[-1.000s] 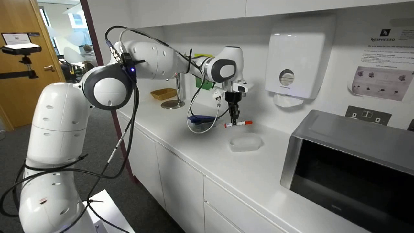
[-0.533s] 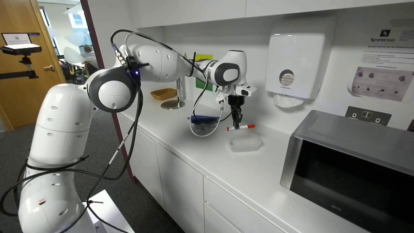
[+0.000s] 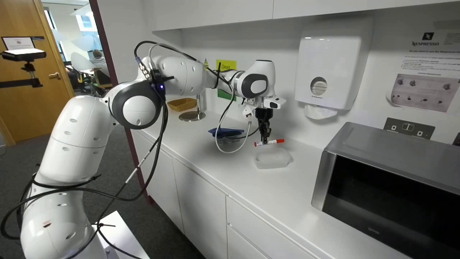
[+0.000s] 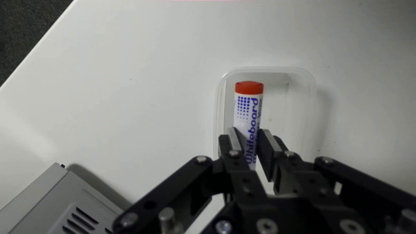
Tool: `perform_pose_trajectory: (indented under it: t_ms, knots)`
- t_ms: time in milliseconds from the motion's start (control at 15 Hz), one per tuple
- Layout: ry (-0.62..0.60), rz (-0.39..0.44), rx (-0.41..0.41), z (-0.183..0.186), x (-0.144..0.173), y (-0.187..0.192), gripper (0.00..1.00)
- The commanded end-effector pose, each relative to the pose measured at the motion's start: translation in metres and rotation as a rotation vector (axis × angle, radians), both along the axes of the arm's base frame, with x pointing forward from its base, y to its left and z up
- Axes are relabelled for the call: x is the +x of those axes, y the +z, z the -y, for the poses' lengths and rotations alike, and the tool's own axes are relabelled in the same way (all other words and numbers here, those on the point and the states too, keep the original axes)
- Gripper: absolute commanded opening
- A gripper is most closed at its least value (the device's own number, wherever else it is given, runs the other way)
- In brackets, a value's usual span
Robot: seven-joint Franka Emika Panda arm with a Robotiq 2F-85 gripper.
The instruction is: Put the marker in the lunchbox
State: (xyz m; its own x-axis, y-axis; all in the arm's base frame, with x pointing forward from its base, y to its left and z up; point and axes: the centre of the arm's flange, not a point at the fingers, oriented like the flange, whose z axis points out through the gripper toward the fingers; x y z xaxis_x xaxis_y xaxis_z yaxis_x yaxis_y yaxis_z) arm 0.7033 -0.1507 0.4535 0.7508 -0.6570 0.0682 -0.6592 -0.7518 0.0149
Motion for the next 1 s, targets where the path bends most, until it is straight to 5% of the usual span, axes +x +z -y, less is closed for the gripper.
perform_pose_trajectory:
  t_ms: [0, 933]
  knots:
    - [0.026, 0.01, 0.01, 0.005, 0.019, 0.005, 0.05]
    - [0.033, -0.01, 0.063, 0.001, 0.059, -0.043, 0.05]
